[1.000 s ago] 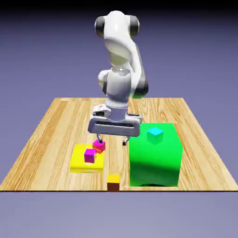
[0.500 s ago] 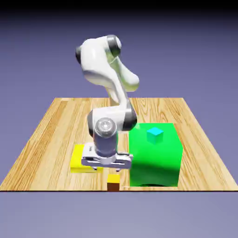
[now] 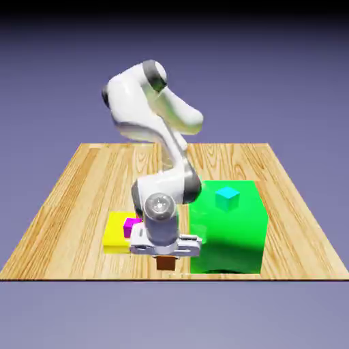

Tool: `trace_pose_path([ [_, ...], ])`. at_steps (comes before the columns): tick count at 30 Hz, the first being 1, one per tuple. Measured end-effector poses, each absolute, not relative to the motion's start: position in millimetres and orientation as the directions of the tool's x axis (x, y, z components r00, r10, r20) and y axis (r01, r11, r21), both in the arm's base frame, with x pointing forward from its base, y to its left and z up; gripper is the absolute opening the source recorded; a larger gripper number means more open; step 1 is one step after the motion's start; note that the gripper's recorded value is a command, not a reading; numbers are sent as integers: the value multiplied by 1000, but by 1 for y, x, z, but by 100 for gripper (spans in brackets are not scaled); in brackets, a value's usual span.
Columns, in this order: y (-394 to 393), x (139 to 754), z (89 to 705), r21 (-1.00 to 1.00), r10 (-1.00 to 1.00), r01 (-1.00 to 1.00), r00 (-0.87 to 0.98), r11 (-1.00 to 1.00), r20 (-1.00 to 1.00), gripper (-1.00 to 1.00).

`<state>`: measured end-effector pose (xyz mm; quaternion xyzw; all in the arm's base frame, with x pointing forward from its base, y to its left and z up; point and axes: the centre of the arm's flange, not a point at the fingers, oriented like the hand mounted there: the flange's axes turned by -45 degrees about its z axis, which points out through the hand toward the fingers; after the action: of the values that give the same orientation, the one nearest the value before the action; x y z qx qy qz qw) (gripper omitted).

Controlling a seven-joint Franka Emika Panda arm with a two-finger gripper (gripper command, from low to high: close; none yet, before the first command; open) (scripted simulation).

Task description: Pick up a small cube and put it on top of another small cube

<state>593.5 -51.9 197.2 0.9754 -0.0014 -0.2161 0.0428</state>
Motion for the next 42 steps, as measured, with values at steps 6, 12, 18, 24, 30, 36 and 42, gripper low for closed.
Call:
trace_pose_path([
  [6, -57, 557, 220, 168, 241, 339, 870, -926, -430, -100],
  [12, -69, 516, 252, 204, 461, 603, 750, -771, -474, -100],
  [18, -80, 469, 287, 189, 633, 800, 574, -570, -520, -100],
  [24, -83, 418, 313, 139, 766, 933, 353, -332, -538, -100],
  [30, -71, 364, 317, 69, 854, 996, 77, -49, -515, -100],
  [36, -42, 310, 300, 7, 859, 963, -238, 271, -453, -100],
  [42, -51, 314, 267, 2, 851, 960, -248, 280, -463, -100],
])
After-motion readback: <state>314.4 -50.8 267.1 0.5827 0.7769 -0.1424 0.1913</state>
